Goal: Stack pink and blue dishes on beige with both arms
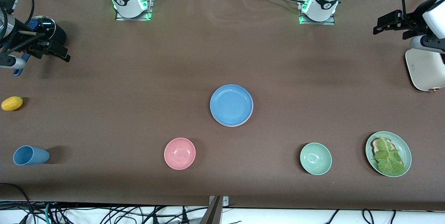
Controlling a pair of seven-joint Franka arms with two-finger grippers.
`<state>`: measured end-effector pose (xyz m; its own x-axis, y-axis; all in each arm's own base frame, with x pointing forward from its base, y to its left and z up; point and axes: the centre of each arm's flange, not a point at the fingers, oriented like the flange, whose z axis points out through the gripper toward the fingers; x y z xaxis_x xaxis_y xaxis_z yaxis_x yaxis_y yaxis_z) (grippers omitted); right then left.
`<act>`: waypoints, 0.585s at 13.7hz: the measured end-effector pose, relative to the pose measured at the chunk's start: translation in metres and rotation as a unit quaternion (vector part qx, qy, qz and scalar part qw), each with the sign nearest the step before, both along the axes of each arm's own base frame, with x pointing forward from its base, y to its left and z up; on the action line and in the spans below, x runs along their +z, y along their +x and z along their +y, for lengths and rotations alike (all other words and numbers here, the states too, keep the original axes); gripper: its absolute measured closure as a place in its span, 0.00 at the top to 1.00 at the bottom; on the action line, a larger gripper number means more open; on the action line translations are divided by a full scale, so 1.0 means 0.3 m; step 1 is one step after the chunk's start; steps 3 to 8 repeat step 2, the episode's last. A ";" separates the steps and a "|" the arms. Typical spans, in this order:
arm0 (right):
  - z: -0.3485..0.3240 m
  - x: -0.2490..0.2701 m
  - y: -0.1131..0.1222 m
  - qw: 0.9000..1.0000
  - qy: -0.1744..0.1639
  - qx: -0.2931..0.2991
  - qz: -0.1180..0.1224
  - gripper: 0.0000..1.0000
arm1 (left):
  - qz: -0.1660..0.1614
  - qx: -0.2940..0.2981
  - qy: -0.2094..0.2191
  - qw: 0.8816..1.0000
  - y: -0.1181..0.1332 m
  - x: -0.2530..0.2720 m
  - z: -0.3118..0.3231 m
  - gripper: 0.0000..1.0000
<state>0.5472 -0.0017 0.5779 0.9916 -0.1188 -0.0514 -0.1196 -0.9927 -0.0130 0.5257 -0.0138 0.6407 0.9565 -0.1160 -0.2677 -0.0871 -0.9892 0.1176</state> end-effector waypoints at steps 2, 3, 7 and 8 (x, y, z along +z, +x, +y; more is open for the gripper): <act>0.000 -0.002 0.017 1.000 0.000 0.000 -0.001 1.00 | 0.000 0.000 0.000 1.000 0.000 0.000 0.000 1.00; 0.000 -0.002 0.017 1.000 0.000 0.000 -0.001 1.00 | 0.000 0.000 0.000 1.000 0.000 0.000 0.000 1.00; 0.000 -0.002 0.017 1.000 0.000 0.000 -0.001 1.00 | 0.000 0.000 0.000 1.000 0.000 0.000 0.000 1.00; 0.000 -0.002 0.017 1.000 0.000 0.000 -0.001 1.00 | 0.000 0.000 0.000 1.000 0.000 0.000 0.000 1.00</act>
